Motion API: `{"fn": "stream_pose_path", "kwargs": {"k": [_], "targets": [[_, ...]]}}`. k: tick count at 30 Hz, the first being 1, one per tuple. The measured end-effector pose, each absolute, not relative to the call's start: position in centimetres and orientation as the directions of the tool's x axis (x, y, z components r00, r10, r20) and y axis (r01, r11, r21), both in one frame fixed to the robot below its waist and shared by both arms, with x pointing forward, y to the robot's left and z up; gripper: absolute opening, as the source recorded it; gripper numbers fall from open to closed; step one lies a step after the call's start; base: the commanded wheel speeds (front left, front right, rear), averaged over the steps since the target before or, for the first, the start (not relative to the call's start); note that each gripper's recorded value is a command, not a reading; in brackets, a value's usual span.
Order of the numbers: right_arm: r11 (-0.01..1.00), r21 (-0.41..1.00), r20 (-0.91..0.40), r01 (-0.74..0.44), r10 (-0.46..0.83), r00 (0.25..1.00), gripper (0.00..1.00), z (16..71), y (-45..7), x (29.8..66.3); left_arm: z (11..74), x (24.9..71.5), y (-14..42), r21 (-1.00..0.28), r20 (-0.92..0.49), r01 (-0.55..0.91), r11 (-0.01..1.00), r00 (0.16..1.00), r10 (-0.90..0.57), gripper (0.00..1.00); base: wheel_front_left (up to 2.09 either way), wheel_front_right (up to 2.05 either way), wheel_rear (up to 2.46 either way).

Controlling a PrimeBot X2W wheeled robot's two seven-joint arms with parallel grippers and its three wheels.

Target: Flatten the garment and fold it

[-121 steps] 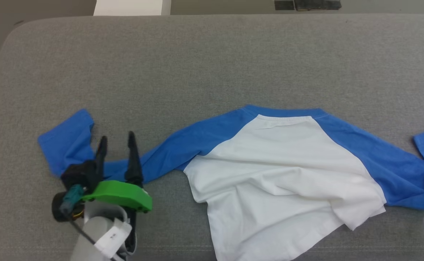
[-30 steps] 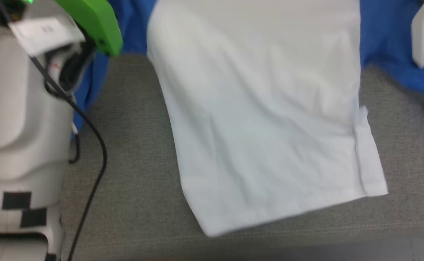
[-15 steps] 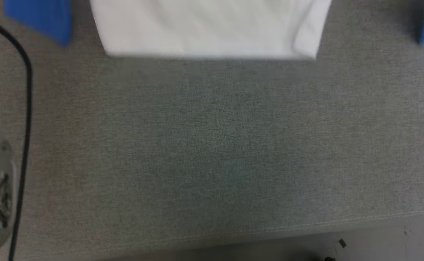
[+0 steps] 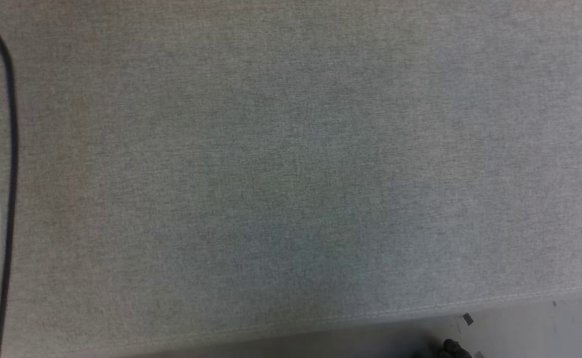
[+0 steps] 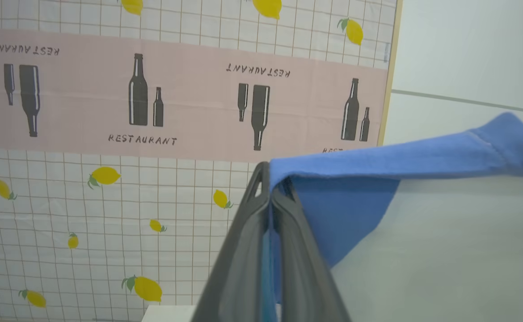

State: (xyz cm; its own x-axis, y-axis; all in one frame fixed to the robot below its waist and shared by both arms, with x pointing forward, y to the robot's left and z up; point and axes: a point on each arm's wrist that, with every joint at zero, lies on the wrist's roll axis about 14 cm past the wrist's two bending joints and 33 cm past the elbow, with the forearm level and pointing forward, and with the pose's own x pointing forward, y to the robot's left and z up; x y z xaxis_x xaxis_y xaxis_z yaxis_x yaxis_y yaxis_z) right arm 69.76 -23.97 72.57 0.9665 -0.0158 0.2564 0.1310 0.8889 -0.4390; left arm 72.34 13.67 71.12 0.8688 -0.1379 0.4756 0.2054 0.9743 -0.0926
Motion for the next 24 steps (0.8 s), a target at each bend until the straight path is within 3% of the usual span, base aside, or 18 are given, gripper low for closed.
{"fn": "stream_pose_path", "kwargs": {"k": [5,10,17,24], "targets": [[0.906,-0.422,0.053,0.013,0.011,0.999,0.0,62.7,-24.0,70.2,61.1,72.8,13.7,-0.037,0.249,0.208,0.977,0.949,-0.193,0.0,0.0,0.0,0.0],[0.925,-0.367,-0.122,-0.097,0.056,0.991,0.0,54.7,-23.6,67.6,51.4,70.3,13.8,0.048,-0.022,0.249,0.967,0.968,-0.248,0.0,0.0,0.0,0.0],[0.958,-0.209,-0.354,-0.196,0.113,0.928,0.0,46.1,-23.0,59.5,39.2,59.9,13.8,-0.075,-0.414,0.284,0.956,0.863,-0.289,0.0,0.0,0.0,0.0],[0.969,-0.12,-0.505,-0.215,0.127,0.854,0.0,42.9,-23.7,50.5,37.7,50.9,13.5,-0.209,-0.515,0.25,0.945,0.794,-0.324,0.0,0.0,0.0,0.0]]}}
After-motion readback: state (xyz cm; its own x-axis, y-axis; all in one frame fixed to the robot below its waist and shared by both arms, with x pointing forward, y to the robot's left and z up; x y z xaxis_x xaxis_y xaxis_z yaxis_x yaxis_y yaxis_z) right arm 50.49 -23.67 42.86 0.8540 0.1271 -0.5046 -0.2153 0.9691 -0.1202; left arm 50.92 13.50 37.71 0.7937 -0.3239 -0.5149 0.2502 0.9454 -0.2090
